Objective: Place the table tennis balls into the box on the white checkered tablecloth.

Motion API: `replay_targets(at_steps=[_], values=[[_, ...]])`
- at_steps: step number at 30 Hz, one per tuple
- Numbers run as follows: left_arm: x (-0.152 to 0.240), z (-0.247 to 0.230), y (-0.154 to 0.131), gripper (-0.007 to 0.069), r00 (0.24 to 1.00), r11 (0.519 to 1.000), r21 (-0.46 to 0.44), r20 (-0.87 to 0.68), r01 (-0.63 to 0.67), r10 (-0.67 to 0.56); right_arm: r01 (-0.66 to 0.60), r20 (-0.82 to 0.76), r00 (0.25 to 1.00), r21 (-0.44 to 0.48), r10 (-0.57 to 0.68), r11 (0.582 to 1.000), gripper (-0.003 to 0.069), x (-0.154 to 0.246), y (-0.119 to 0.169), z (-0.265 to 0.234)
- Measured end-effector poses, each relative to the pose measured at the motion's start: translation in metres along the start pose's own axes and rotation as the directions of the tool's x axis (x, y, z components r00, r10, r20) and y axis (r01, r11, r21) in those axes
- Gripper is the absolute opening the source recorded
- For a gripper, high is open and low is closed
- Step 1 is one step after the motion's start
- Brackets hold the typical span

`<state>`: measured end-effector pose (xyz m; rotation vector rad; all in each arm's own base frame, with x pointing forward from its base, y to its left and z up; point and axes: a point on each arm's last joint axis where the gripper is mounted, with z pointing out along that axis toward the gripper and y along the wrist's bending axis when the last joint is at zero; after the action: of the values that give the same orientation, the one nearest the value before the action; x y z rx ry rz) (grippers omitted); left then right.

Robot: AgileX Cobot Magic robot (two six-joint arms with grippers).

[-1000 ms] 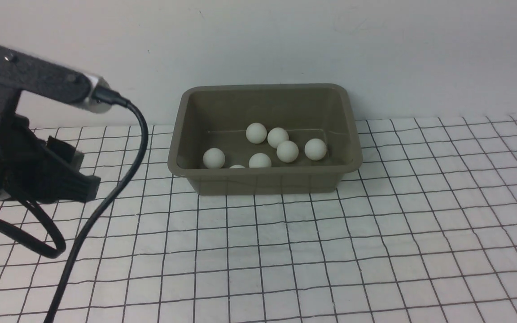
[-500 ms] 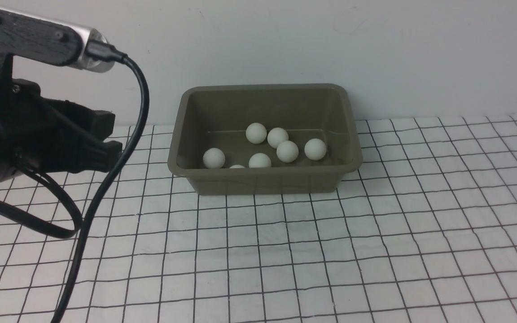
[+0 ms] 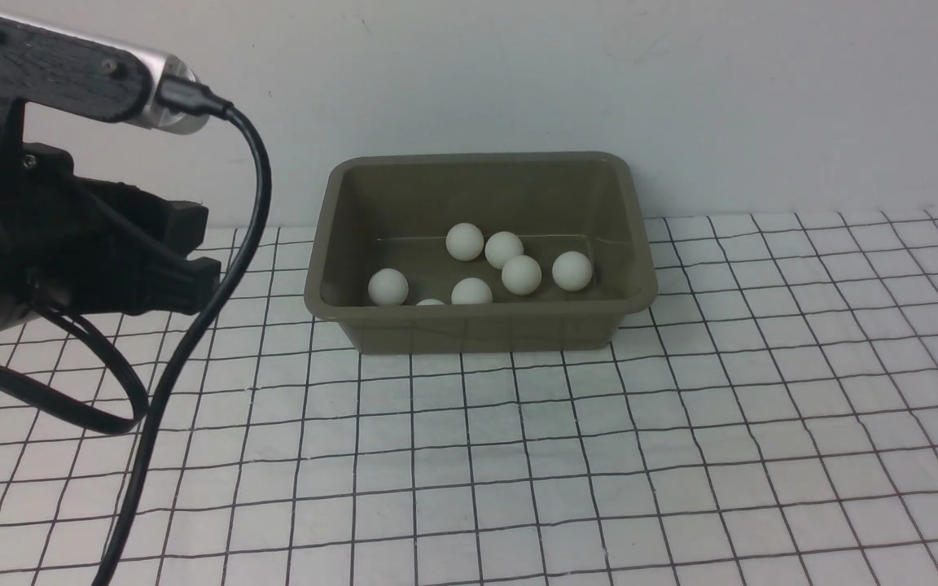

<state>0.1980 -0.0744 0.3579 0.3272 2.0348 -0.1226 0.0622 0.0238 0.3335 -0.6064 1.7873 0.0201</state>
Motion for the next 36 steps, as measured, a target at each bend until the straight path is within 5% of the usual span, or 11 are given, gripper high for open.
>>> replay_targets(at_steps=[10, 17, 24, 36], values=[[0.000, 0.000, -0.001, 0.0300, 1.000, 1.000, 0.014, -0.004, 0.027, -0.027, -0.175, 0.002, 0.985, 0.028, 0.175, 0.984, 0.0475, 0.058, 0.019, -0.016], [0.000, 0.000, -0.001, 0.0300, 1.000, 0.999, 0.015, -0.004, 0.029, -0.029, -0.307, 0.046, 0.952, 0.169, 0.303, 0.937, 0.0475, 0.065, 0.008, -0.018], [-0.001, 0.000, -0.002, 0.0300, 0.999, 0.999, 0.020, 0.011, 0.029, -0.030, -0.283, 0.175, 0.952, 0.194, 0.251, 0.939, 0.0459, 0.072, 0.007, -0.002], [-0.002, 0.000, -0.002, 0.0300, 0.999, 0.999, 0.024, 0.026, 0.029, -0.030, -0.281, 0.149, 0.955, 0.178, 0.257, 0.943, 0.0442, 0.092, 0.015, 0.014]])
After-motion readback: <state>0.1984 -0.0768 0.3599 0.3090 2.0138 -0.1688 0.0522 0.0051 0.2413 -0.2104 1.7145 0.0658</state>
